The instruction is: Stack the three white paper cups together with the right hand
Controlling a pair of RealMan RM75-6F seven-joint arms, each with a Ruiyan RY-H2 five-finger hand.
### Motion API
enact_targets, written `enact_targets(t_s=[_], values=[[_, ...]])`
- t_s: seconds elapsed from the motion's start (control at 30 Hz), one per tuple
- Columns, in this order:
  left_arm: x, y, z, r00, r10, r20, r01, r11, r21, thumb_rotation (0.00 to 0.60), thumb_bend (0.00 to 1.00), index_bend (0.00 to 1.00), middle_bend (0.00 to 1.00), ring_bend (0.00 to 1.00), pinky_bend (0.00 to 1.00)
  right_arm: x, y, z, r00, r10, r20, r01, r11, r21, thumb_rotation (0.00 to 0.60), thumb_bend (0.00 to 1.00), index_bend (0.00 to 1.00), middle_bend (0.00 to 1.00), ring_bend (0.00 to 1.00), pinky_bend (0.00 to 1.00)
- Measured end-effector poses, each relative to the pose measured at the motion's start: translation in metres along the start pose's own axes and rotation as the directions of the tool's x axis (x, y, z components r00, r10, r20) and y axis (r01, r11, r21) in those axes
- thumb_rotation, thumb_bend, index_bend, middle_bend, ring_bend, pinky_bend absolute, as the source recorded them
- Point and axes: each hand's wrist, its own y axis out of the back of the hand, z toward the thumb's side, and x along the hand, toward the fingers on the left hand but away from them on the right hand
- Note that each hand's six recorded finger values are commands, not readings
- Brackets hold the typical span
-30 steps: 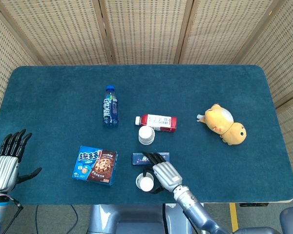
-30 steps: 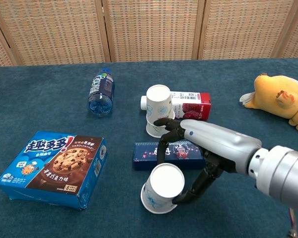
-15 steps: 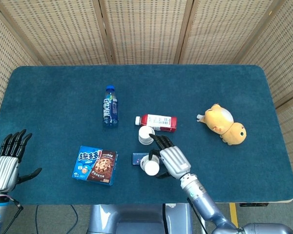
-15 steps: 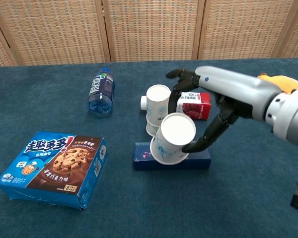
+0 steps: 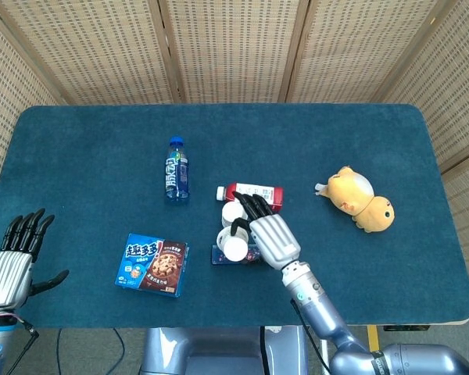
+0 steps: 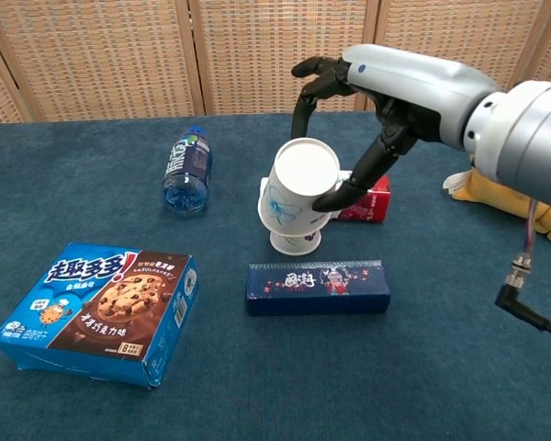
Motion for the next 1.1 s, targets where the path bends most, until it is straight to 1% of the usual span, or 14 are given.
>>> enact_targets(t_s=[0.2, 0.37, 0.6, 0.77, 0.83, 0.97, 1.0, 1.1], values=[[0.001, -0.001, -0.001, 1.000, -0.003, -0.004, 0.003, 1.000, 0.001, 0.600, 0.11, 0.02, 0.00, 0.00, 0.00, -0.019, 0.001, 0.001, 1.000, -0.031, 0.000, 0.031, 0.999, 0.017, 0.600, 0.22, 0.55, 0.08, 0.00, 0.00], [0.001, -0.002, -0.002, 1.000, -0.007, -0.007, 0.007, 1.000, 0.001, 0.600, 0.11, 0.02, 0.00, 0.00, 0.00, -0.036, -0.001, -0.007, 0.999, -0.043, 0.020, 0.043, 0.998, 0.045, 0.600, 0.22, 0.55, 0.08, 0.00, 0.00], [0.003, -0.005, -0.006, 1.000, -0.020, -0.020, 0.020, 1.000, 0.003, 0.600, 0.11, 0.02, 0.00, 0.00, 0.00, -0.049, 0.001, -0.015, 0.997, -0.059, 0.039, 0.057, 0.997, 0.048, 0.600, 0.22, 0.55, 0.08, 0.00, 0.00], [0.004, -0.005, -0.005, 1.000, -0.020, -0.016, 0.020, 1.000, 0.005, 0.600, 0.11, 0.02, 0.00, 0.00, 0.00, -0.057, 0.005, -0.023, 0.996, -0.072, 0.050, 0.068, 0.995, 0.072, 0.600, 0.22, 0.55, 0.08, 0.00, 0.00], [0.003, -0.007, -0.003, 1.000, -0.025, -0.011, 0.025, 1.000, 0.007, 0.600, 0.11, 0.02, 0.00, 0.00, 0.00, -0.059, 0.005, -0.026, 0.996, -0.073, 0.054, 0.068, 0.994, 0.082, 0.600, 0.22, 0.54, 0.08, 0.00, 0.00], [0.002, -0.010, 0.000, 0.999, -0.034, -0.002, 0.034, 0.999, 0.013, 0.600, 0.11, 0.02, 0.00, 0.00, 0.00, -0.063, 0.002, -0.034, 0.996, -0.059, 0.064, 0.053, 0.994, 0.099, 0.600, 0.22, 0.39, 0.02, 0.00, 0.00], [0.002, -0.011, 0.001, 0.999, -0.036, 0.001, 0.036, 0.999, 0.014, 0.600, 0.11, 0.02, 0.00, 0.00, 0.00, -0.062, 0.002, -0.034, 0.996, -0.056, 0.065, 0.049, 0.994, 0.099, 0.600, 0.22, 0.37, 0.02, 0.00, 0.00], [0.002, -0.011, 0.001, 0.999, -0.037, 0.003, 0.037, 0.999, 0.015, 0.600, 0.11, 0.02, 0.00, 0.00, 0.00, -0.060, 0.000, -0.036, 0.997, -0.048, 0.068, 0.042, 0.995, 0.087, 0.600, 0.22, 0.36, 0.01, 0.00, 0.00]])
